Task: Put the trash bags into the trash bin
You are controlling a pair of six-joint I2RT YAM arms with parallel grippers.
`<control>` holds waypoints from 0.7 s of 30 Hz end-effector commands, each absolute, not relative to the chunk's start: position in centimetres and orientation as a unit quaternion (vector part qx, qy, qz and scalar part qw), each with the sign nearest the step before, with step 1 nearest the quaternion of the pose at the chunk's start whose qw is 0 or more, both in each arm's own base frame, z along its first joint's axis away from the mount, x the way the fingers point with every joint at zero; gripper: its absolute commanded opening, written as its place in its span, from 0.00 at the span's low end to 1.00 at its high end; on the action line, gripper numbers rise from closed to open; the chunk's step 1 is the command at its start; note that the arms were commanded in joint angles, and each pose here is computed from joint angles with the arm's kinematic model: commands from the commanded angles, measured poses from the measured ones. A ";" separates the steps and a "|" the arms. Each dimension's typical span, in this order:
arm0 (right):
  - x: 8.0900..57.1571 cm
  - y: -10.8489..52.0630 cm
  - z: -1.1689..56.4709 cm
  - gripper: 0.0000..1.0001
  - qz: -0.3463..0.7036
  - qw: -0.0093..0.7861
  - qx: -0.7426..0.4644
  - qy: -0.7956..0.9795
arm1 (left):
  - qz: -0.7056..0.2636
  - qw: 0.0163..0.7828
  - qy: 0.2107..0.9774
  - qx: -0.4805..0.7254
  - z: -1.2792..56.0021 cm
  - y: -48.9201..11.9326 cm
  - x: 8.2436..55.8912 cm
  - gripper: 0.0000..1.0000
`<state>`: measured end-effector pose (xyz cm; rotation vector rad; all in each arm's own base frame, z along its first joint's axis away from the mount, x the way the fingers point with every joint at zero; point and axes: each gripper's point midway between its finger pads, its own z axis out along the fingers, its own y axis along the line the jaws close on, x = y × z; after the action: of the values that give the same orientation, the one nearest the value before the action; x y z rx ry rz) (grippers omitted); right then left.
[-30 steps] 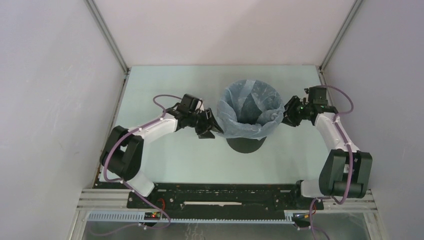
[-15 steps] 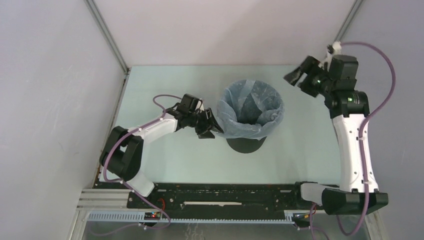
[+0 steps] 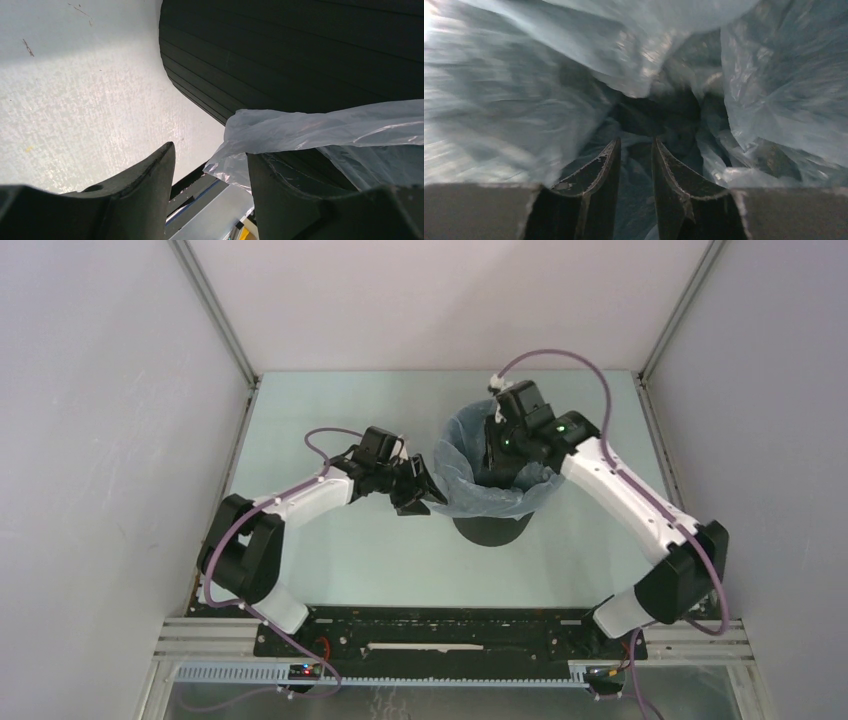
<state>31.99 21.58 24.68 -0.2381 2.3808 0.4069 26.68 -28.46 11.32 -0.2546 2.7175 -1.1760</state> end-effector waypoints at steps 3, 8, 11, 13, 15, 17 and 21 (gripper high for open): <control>33.6 20.2 19.5 0.37 0.083 0.337 -0.107 0.932 | -0.417 0.100 0.900 -0.073 13.3 -29.2 27.2 0.60; 35.5 20.8 14.5 0.36 0.048 0.307 -0.118 0.943 | -0.417 0.098 0.901 -0.074 13.2 -29.3 27.3 0.60; 36.2 21.1 12.4 0.36 0.037 0.299 -0.117 0.946 | -0.416 0.098 0.901 -0.075 13.1 -29.4 27.5 0.60; 36.6 21.4 11.4 0.36 0.037 0.299 -0.117 0.947 | -0.415 0.097 0.901 -0.076 13.1 -29.5 27.7 0.60; 36.8 21.6 10.6 0.36 0.035 0.296 -0.114 0.948 | -0.415 0.098 0.901 -0.076 13.0 -29.6 27.9 0.60; 36.8 21.7 10.3 0.37 0.037 0.293 -0.114 0.948 | -0.415 0.098 0.902 -0.076 13.1 -29.7 28.1 0.60; 36.7 21.9 11.4 0.45 0.049 0.301 -0.116 0.945 | -0.411 0.102 0.903 -0.070 13.3 -29.8 28.6 0.60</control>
<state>35.68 21.24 9.38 -0.3116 2.5894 0.0944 26.79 -28.56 10.69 -0.2632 2.7382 -1.1681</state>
